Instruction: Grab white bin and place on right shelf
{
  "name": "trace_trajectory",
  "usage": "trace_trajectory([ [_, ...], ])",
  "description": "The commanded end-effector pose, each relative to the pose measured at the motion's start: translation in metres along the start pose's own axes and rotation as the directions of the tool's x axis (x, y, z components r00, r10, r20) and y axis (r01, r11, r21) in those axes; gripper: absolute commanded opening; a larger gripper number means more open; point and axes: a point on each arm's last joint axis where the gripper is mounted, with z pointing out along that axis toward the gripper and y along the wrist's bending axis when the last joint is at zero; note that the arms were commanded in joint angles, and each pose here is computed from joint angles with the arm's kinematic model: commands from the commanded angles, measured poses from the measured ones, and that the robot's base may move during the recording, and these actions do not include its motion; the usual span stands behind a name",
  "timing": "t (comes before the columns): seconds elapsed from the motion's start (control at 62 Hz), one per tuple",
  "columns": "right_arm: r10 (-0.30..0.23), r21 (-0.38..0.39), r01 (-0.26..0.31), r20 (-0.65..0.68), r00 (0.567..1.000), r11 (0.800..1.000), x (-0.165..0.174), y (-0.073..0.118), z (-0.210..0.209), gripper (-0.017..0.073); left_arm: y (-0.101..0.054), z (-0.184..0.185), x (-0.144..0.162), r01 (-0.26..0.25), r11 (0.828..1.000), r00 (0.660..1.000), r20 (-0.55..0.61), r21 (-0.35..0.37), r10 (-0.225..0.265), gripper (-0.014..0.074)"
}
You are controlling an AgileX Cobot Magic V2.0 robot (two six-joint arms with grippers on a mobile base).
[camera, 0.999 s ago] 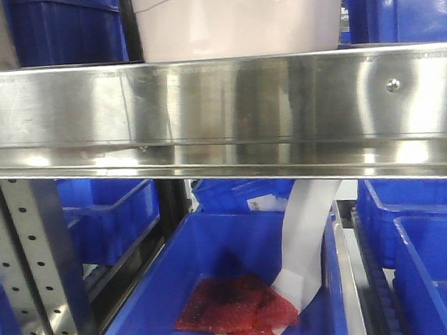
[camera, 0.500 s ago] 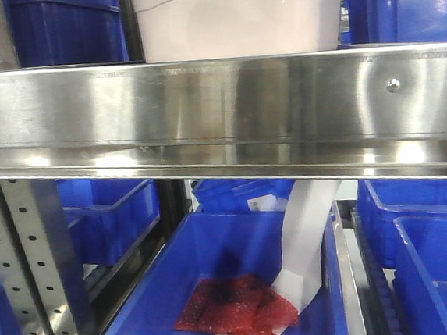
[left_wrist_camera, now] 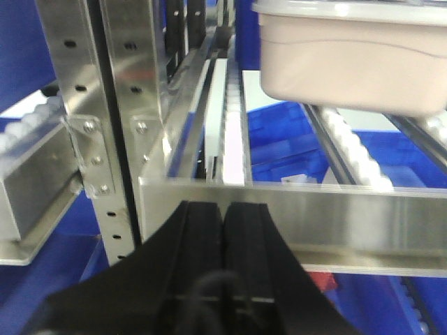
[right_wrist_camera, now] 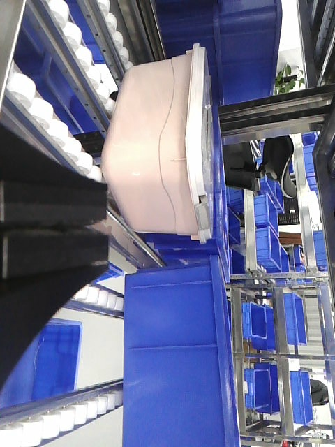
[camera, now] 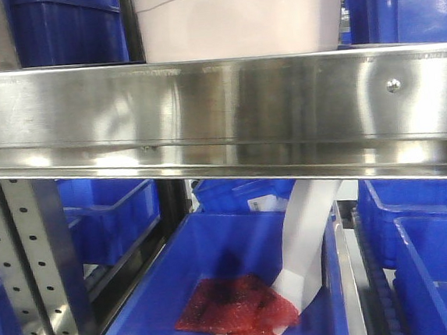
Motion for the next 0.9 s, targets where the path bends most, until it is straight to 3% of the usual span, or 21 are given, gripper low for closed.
trace_trajectory([
  [0.0, 0.017, 0.034, -0.019, 0.081, 0.997, 0.999, -0.014, -0.002, 0.000, 0.0056, -0.002, -0.012, -0.002, 0.018, 1.000, 0.994, 0.111, -0.008, -0.017, -0.0117],
  [0.161, 0.017, 0.034, -0.019, 0.081, 0.997, 0.999, -0.014, -0.002, 0.000, 0.0056, -0.008, -0.024, 0.009, 0.010, 1.000, 0.994, 0.108, 0.024, -0.012, -0.0117],
  [0.355, 0.017, 0.034, -0.019, 0.080, 0.997, 0.999, -0.014, -0.002, 0.000, 0.0056, -0.014, -0.027, 0.008, 0.124, 0.987, 0.985, 0.111, 0.103, -0.136, -0.0117],
  [0.451, 0.017, 0.034, -0.019, 0.080, 0.997, 0.999, -0.014, -0.002, 0.000, 0.0056, -0.015, -0.027, 0.007, 0.158, 0.980, 0.978, 0.116, 0.122, -0.172, -0.0117],
  [0.677, 0.017, 0.034, -0.019, 0.080, 0.997, 0.999, -0.014, -0.002, 0.000, 0.0056, -0.015, -0.027, 0.006, 0.174, 0.976, 0.974, 0.123, 0.127, -0.190, -0.0117],
  [0.887, 0.017, 0.034, -0.019, 0.080, 0.997, 0.999, -0.014, -0.002, 0.000, 0.0056, -0.010, -0.027, 0.002, 0.181, 0.980, 0.963, 0.187, 0.086, -0.194, -0.0117],
])
